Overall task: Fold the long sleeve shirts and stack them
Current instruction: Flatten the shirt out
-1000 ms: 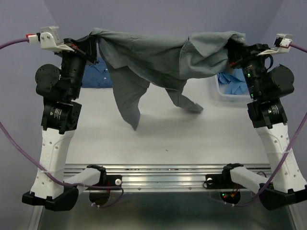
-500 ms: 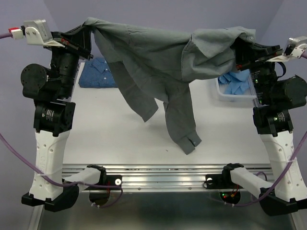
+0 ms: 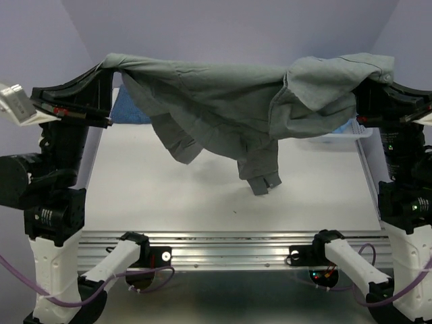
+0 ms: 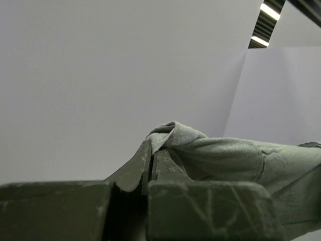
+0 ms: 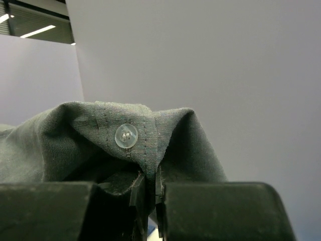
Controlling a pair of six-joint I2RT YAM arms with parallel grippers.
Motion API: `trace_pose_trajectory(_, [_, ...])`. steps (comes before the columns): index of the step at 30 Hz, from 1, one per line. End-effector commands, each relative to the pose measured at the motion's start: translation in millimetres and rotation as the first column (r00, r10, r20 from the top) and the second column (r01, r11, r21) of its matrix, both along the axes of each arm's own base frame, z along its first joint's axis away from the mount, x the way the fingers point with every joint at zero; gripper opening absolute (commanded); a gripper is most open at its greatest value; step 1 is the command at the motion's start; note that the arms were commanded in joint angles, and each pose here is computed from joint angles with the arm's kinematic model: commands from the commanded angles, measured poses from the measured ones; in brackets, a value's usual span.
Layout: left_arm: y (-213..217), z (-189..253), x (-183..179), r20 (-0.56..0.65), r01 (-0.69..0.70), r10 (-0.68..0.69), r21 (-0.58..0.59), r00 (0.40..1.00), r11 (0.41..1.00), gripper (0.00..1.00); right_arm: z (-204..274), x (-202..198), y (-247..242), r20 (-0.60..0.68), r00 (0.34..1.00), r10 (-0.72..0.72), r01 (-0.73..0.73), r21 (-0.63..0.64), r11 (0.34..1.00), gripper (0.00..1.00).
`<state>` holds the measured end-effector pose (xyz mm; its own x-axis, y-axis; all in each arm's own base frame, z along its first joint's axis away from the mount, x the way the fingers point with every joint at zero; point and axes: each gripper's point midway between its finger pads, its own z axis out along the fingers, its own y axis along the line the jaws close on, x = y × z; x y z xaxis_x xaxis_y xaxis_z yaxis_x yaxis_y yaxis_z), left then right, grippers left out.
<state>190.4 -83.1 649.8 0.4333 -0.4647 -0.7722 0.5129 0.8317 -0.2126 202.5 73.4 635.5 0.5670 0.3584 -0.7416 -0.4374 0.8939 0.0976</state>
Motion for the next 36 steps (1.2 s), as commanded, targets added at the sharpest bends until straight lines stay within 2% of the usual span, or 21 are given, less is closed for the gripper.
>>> trace_pose_trajectory(1, [49, 26, 1, 0.049, -0.206, 0.218, -0.178, 0.975, 0.962, 0.00, -16, 22, -25, -0.107, 0.988, -0.109, 0.119, 0.087, 0.989, 0.05])
trace_pose_trajectory(4, [44, -2, 47, -0.090, -0.239, 0.226, -0.164, 0.970, 0.957, 0.00, -55, 60, -9, -0.240, 0.970, -0.035, 0.058, 0.091, 0.994, 0.08])
trace_pose_trajectory(6, [45, -46, 103, -0.261, -0.316, 0.274, -0.137, 0.926, 0.939, 0.00, -103, 93, -2, -0.368, 0.930, 0.003, 0.047, 0.127, 0.991, 0.10])
trace_pose_trajectory(7, [43, -79, 141, -0.356, -0.355, 0.300, -0.100, 0.885, 0.930, 0.00, -144, 120, 3, -0.469, 0.883, 0.025, 0.054, 0.154, 0.987, 0.10])
trace_pose_trajectory(9, [48, -122, 182, -0.460, -0.410, 0.340, -0.060, 0.821, 0.910, 0.00, -197, 148, 0, -0.594, 0.805, -0.009, 0.120, 0.148, 0.982, 0.10])
trace_pose_trajectory(10, [54, -171, 221, -0.543, -0.433, 0.365, 0.001, 0.756, 0.901, 0.00, -232, 168, 1, -0.666, 0.746, -0.011, 0.151, 0.153, 0.977, 0.10])
trace_pose_trajectory(12, [49, -217, 255, -0.612, -0.365, 0.308, 0.033, 0.729, 0.930, 0.00, -296, 189, -5, -0.771, 0.634, -0.050, 0.226, 0.124, 0.966, 0.12])
trace_pose_trajectory(13, [53, -262, 280, -0.687, -0.353, 0.290, 0.051, 0.667, 0.934, 0.00, -318, 195, -3, -0.803, 0.594, -0.053, 0.233, 0.108, 0.967, 0.14])
trace_pose_trajectory(14, [49, -284, 292, -0.719, -0.318, 0.266, 0.067, 0.642, 0.946, 0.05, -338, 201, -3, -0.826, 0.559, -0.073, 0.233, 0.072, 0.970, 0.21])
trace_pose_trajectory(15, [47, -304, 302, -0.747, -0.303, 0.257, 0.078, 0.613, 0.950, 0.19, -371, 211, -2, -0.867, 0.489, -0.098, 0.233, 0.021, 0.972, 0.56])
trace_pose_trajectory(16, [47, -323, 311, -0.774, -0.305, 0.261, 0.092, 0.576, 0.948, 0.45, -385, 215, -2, -0.881, 0.458, -0.116, 0.229, -0.009, 0.973, 0.69])
trace_pose_trajectory(17, [47, -353, 327, -0.809, -0.294, 0.270, 0.126, 0.523, 0.947, 0.98, -395, 220, -4, -0.886, 0.438, -0.153, 0.221, -0.059, 0.974, 0.85])
trace_pose_trajectory(18, [48, -367, 333, -0.829, -0.294, 0.271, 0.136, 0.489, 0.946, 0.99, -407, 228, -6, -0.904, 0.388, -0.177, 0.232, -0.090, 0.969, 1.00])
trace_pose_trajectory(19, [48, -383, 334, -0.861, -0.279, 0.269, 0.156, 0.432, 0.947, 0.99, -409, 232, -7, -0.908, 0.372, -0.192, 0.231, -0.109, 0.967, 1.00])
trace_pose_trajectory(20, [45, -390, 345, -0.873, -0.266, 0.265, 0.164, 0.409, 0.950, 0.99, -419, 233, -6, -0.919, 0.331, -0.215, 0.204, -0.153, 0.967, 1.00])
trace_pose_trajectory(22, [39, -400, 345, -0.893, -0.232, 0.234, 0.153, 0.384, 0.961, 0.99, -401, 240, -3, -0.904, 0.364, -0.226, 0.173, -0.172, 0.970, 1.00])
trace_pose_trajectory(25, [24, -402, 338, -0.896, -0.182, 0.174, 0.107, 0.409, 0.977, 0.99, -391, 240, 11, -0.893, 0.407, -0.191, 0.079, -0.174, 0.982, 1.00])
trace_pose_trajectory(31, [1, -445, 279, -0.945, -0.108, 0.080, 0.047, 0.316, 0.993, 0.99, -404, 226, 72, -0.876, 0.464, -0.130, -0.184, -0.239, 0.953, 1.00])
trace_pose_trajectory(33, [-8, -458, 250, -0.954, -0.100, 0.082, 0.056, 0.288, 0.993, 0.99, -410, 226, 91, -0.851, 0.492, -0.186, -0.245, -0.340, 0.908, 1.00])
trace_pose_trajectory(34, [-11, -462, 239, -0.960, -0.106, 0.072, 0.045, 0.272, 0.993, 0.99, -414, 219, 116, -0.837, 0.513, -0.191, -0.301, -0.384, 0.873, 1.00])
trace_pose_trajectory(36, [-19, -475, 209, -0.971, -0.087, 0.048, 0.028, 0.234, 0.996, 0.99, -427, 225, 134, -0.784, 0.562, -0.266, -0.350, -0.516, 0.781, 1.00])
